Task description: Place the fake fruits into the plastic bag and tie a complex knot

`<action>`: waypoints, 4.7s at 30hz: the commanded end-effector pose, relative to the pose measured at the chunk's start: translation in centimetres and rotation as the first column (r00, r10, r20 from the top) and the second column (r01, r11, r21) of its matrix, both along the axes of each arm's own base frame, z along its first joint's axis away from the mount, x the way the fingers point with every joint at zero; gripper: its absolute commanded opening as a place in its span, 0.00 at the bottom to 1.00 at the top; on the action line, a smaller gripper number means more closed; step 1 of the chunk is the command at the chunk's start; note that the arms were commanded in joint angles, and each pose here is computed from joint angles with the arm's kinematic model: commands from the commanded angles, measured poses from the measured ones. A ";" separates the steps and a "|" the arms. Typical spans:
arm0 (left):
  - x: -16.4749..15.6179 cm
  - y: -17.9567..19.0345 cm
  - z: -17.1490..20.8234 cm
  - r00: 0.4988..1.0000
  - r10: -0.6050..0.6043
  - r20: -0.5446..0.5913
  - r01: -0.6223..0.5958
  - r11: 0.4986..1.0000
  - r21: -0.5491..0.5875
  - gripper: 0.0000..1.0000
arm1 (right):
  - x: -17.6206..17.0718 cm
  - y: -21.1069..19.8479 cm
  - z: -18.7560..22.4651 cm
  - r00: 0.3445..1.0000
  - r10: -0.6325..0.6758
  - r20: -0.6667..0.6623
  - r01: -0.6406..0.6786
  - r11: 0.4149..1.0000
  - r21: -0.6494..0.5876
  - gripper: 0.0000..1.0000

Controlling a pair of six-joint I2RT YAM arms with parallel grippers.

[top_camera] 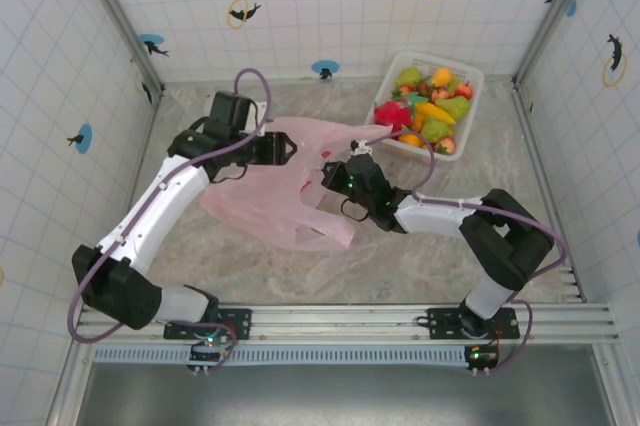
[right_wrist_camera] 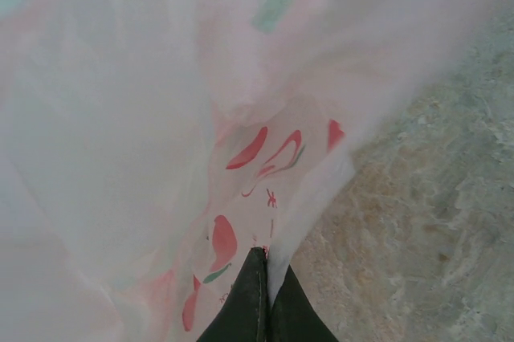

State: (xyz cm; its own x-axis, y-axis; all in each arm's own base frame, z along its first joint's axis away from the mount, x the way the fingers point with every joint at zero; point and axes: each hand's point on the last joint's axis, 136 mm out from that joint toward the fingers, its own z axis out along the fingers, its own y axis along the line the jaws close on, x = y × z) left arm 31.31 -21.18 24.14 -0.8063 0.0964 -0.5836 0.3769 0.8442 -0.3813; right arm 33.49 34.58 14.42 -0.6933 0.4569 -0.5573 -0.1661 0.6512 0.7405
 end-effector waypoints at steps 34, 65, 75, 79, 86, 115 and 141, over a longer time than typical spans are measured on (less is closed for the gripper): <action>-5.1 -7.0 -6.0 0.987 -0.154 -0.053 0.148 0.983 -0.108 0.70 | -0.6 -1.5 5.0 0.998 0.007 0.066 -0.017 0.988 0.151 0.00; -0.8 -6.0 -5.4 0.997 -0.016 0.081 0.015 1.000 0.018 0.29 | -3.1 1.6 6.7 0.993 0.108 0.051 -0.117 0.969 0.216 0.00; -1.8 -2.3 -2.2 0.991 0.011 0.131 -0.025 0.994 0.107 0.00 | -2.3 -3.2 3.7 0.999 0.031 0.029 -0.030 0.999 -0.044 0.00; -2.9 -1.0 -0.6 0.998 -0.017 0.069 0.012 0.998 0.063 0.00 | -1.9 -5.7 0.4 1.000 0.007 -0.020 -0.011 0.986 -0.167 0.00; -3.5 0.3 2.3 0.999 -0.037 0.016 0.036 0.996 0.086 0.00 | -1.9 -7.2 -2.5 0.997 0.023 -0.077 -0.042 0.966 -0.257 0.07; -1.8 -0.7 6.1 0.994 -0.085 -0.073 0.061 0.957 -0.283 0.00 | -1.9 -31.1 4.0 0.943 -0.323 -0.078 0.291 0.916 -0.275 0.89; -0.3 0.4 6.2 0.998 -0.026 -0.063 0.003 0.942 -0.337 0.00 | 7.8 -36.8 -4.5 0.856 -0.385 -0.345 0.225 0.878 -0.423 0.20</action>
State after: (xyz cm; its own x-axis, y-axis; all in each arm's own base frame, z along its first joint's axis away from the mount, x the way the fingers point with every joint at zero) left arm 31.09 -21.19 29.70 -0.8537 -0.0647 -0.5167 0.3495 0.6644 -0.6606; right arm 43.34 -0.94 10.12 -0.7223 0.5400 -0.4322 0.3099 0.8113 0.4957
